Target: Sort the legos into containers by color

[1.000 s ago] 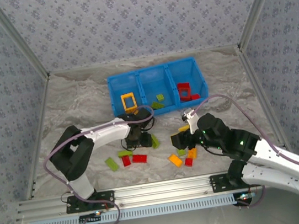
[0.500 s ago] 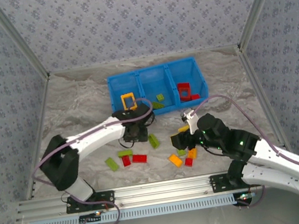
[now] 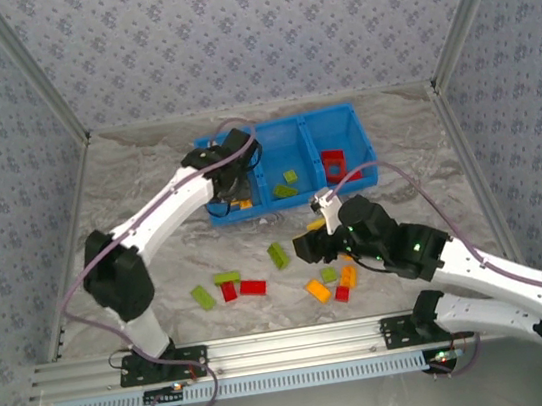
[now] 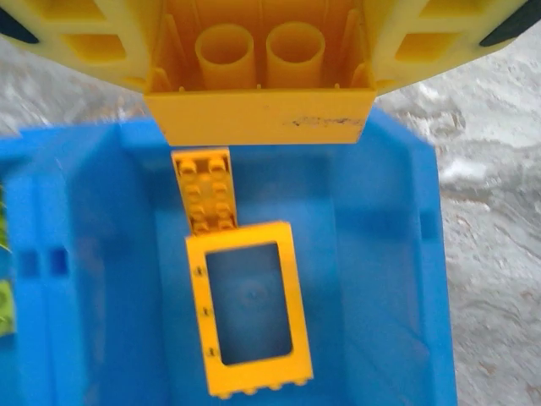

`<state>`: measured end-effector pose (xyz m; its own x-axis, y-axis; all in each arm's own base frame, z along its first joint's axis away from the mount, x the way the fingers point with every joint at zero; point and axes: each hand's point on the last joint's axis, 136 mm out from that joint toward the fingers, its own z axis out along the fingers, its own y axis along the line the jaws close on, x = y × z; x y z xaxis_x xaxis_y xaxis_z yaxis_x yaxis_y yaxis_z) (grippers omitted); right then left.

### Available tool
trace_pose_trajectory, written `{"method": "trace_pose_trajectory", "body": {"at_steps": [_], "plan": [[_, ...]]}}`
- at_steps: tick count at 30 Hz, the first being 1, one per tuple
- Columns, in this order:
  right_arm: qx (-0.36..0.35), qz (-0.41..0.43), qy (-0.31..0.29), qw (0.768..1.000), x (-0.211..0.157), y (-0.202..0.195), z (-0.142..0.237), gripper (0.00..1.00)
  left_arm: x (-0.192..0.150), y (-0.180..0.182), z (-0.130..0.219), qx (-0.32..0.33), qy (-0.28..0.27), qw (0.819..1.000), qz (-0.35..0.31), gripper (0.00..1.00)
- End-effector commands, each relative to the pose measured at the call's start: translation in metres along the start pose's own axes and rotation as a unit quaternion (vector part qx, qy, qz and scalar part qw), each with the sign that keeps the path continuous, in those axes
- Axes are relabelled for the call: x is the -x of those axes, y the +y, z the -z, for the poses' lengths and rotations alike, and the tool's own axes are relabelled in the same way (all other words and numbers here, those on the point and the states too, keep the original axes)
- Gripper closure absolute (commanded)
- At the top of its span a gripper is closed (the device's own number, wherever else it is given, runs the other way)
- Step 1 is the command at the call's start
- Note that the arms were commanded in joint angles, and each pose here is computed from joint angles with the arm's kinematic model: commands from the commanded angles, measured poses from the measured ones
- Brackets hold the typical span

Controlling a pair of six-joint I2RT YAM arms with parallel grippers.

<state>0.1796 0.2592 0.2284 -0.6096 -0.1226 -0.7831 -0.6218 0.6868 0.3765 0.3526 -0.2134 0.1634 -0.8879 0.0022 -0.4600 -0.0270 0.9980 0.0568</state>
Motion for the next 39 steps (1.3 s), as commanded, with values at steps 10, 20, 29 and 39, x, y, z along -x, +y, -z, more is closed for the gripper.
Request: {"method": "trace_pose_trajectory", "body": {"at_steps": [10,20,29,39], "plan": [[0.033,0.015,-0.024,0.999,0.012,0.020,0.002,0.41,-0.006,0.025,-0.060,0.142,0.043,0.989,0.005,0.65],[0.049,0.022,-0.029,0.998,0.013,0.027,0.000,0.41,-0.019,0.016,-0.085,0.141,0.078,0.987,0.002,0.63],[0.041,0.021,-0.024,0.999,0.010,0.024,-0.002,0.41,-0.030,0.011,-0.087,0.141,0.084,0.986,0.003,0.52],[0.036,0.021,-0.020,0.999,0.008,0.022,-0.003,0.41,-0.002,0.007,-0.045,0.125,0.034,0.992,0.009,0.37]]}}
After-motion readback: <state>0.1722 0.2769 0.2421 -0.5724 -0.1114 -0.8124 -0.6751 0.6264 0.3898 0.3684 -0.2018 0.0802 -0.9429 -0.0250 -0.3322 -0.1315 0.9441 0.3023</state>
